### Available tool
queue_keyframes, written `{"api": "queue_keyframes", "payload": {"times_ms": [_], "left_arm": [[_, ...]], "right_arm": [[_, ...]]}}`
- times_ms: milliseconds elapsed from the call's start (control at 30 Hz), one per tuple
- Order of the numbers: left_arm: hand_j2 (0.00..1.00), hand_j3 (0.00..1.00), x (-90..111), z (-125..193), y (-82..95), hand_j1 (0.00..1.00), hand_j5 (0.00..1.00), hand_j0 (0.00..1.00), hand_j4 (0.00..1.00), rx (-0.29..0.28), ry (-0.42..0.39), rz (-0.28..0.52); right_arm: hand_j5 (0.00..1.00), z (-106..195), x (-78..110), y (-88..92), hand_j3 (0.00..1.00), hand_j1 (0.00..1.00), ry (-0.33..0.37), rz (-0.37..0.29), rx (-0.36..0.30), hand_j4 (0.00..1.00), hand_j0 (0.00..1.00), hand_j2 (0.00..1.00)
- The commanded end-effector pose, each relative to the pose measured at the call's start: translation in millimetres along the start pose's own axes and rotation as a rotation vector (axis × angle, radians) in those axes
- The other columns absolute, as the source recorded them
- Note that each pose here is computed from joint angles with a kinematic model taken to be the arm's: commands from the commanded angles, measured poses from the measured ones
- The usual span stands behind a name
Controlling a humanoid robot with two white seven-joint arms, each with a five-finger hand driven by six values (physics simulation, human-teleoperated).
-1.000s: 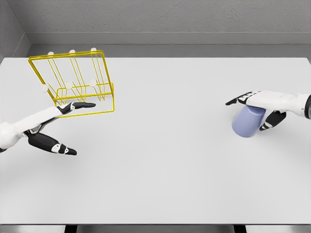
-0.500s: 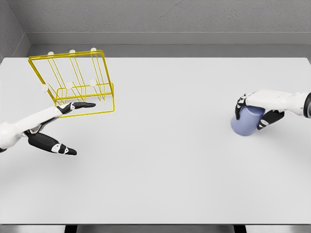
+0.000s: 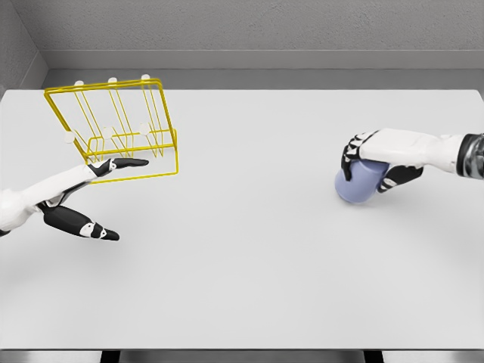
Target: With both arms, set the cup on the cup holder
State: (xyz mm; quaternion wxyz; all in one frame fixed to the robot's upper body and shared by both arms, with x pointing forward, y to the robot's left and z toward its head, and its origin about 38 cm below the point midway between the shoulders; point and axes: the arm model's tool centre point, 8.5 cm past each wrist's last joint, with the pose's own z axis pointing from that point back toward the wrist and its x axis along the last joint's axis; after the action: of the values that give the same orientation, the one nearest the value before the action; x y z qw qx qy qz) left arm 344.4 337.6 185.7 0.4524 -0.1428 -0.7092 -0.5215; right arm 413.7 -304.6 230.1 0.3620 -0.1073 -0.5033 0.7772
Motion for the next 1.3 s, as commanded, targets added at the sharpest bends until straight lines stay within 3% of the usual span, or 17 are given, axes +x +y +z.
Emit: {"api": "queue_keyframes", "payload": {"times_ms": [0,300,567,1267], "left_arm": [[1.0,1.0,0.4,0.6,1.1,1.0,1.0,1.0,1.0,0.005,-0.001,0.006],[1.0,1.0,-0.4,1.2,1.2,1.0,1.0,1.0,1.0,0.006,0.001,0.007],[1.0,1.0,-0.6,1.8,1.7,1.0,1.0,1.0,1.0,0.007,0.003,0.008],[1.0,1.0,-0.6,1.1,1.5,1.0,1.0,1.0,1.0,0.007,0.002,0.008]], "right_arm": [[0.36,-2.4,9.4,-4.8,0.36,0.36,-0.024,0.012,-0.015,0.36,0.36,0.36],[0.36,-28.6,43.8,-23.4,0.36,0.36,-0.138,0.051,-0.069,0.36,0.36,0.36],[0.36,-57.6,73.9,-27.3,0.36,0.36,-0.238,0.068,-0.072,0.36,0.36,0.36],[0.36,-115.5,127.5,-46.1,0.36,0.36,-0.322,0.067,-0.041,0.36,0.36,0.36]]}}
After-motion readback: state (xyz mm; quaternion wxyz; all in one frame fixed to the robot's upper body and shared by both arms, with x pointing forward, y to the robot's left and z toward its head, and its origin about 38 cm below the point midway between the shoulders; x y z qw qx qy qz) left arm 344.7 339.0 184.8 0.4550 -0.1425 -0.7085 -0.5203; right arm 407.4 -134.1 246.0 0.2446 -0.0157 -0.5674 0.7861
